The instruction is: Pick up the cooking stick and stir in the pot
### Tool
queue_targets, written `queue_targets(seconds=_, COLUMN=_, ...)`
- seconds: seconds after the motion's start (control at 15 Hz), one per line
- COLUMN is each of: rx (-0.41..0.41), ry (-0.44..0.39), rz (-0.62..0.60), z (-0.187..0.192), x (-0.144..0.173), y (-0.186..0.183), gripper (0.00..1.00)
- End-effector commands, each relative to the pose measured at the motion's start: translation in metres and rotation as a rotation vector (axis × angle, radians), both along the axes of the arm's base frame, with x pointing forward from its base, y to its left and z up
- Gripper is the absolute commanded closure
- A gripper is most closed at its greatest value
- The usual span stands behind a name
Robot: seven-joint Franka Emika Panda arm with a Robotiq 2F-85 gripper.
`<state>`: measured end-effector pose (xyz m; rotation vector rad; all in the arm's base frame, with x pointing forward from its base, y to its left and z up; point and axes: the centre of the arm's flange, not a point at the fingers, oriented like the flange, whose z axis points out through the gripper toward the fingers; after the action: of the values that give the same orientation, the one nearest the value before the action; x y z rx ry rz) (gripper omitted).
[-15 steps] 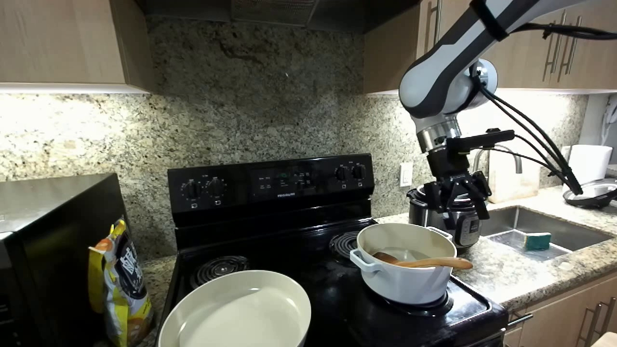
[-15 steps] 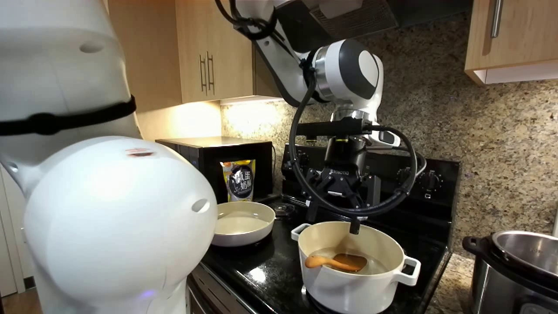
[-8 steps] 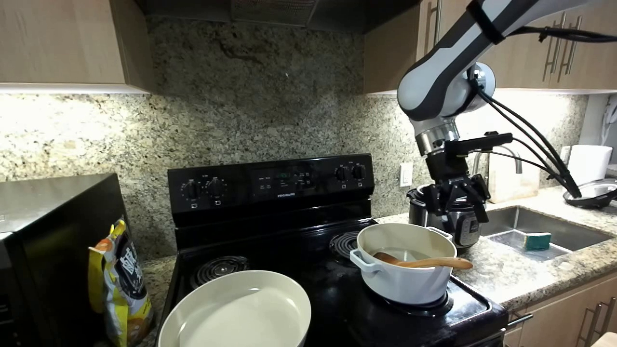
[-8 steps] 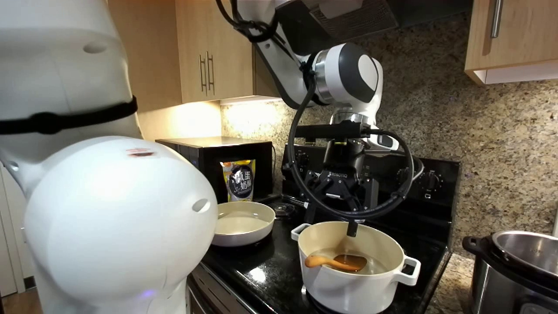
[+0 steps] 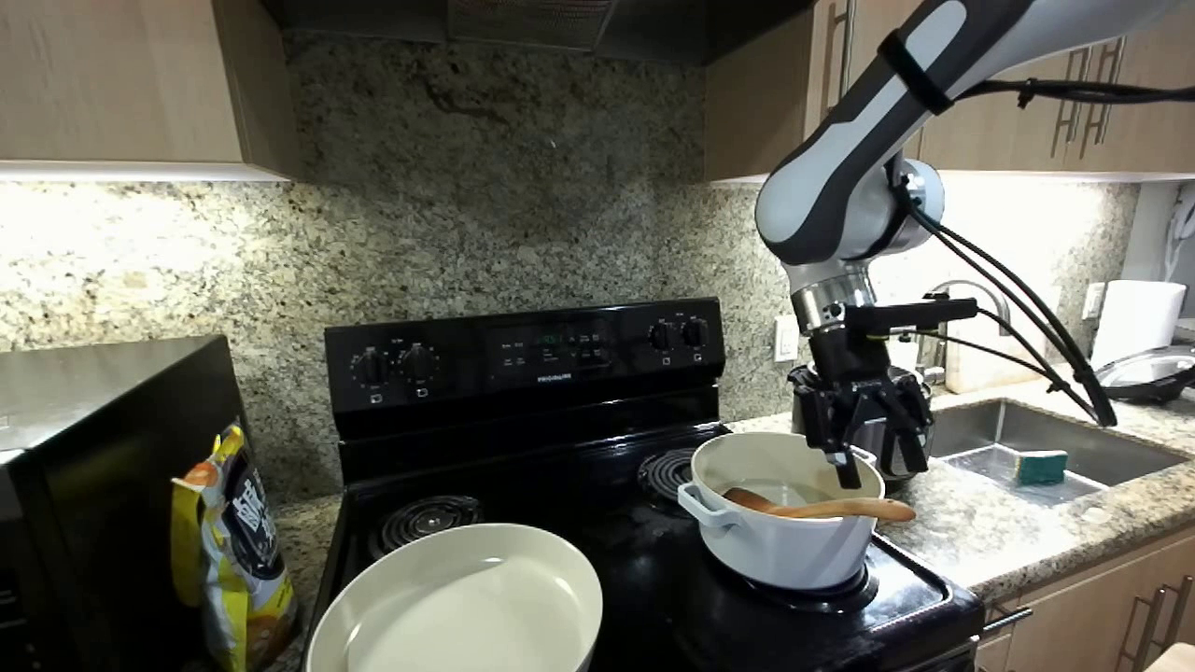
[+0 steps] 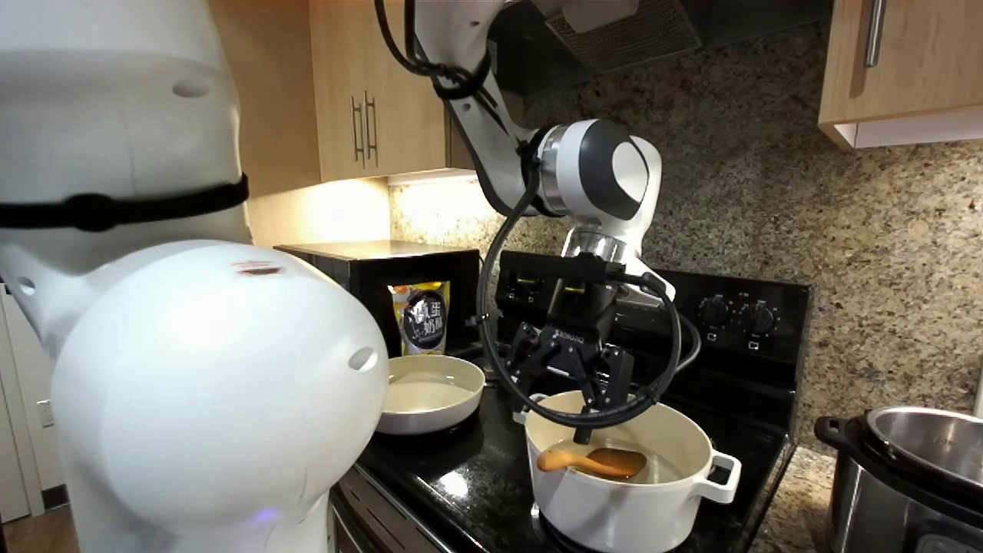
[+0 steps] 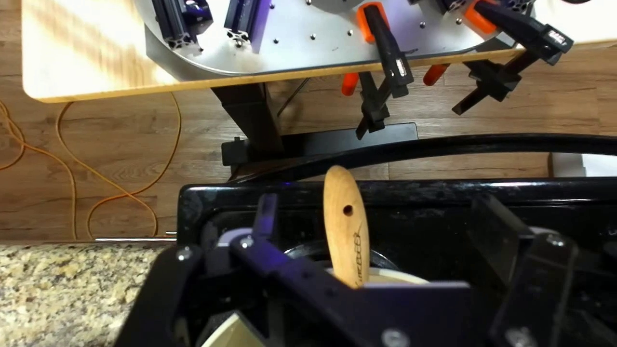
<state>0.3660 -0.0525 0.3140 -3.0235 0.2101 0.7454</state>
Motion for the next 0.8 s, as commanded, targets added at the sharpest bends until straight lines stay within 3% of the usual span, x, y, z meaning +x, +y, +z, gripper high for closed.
queue_targets(seconds=0.0, rx=0.041, ry=0.02, rz=-0.033, z=-0.036, x=-0.003, y=-0.003, gripper=0.0)
queue_targets(seconds=0.27, rx=0.067, ry=-0.013, rz=-0.056, z=-0.056, x=-0.003, y=-0.009, gripper=0.0)
queue_targets(seconds=0.73, rx=0.08, ry=-0.031, rz=-0.159, z=-0.052, x=-0.008, y=-0.024, gripper=0.01)
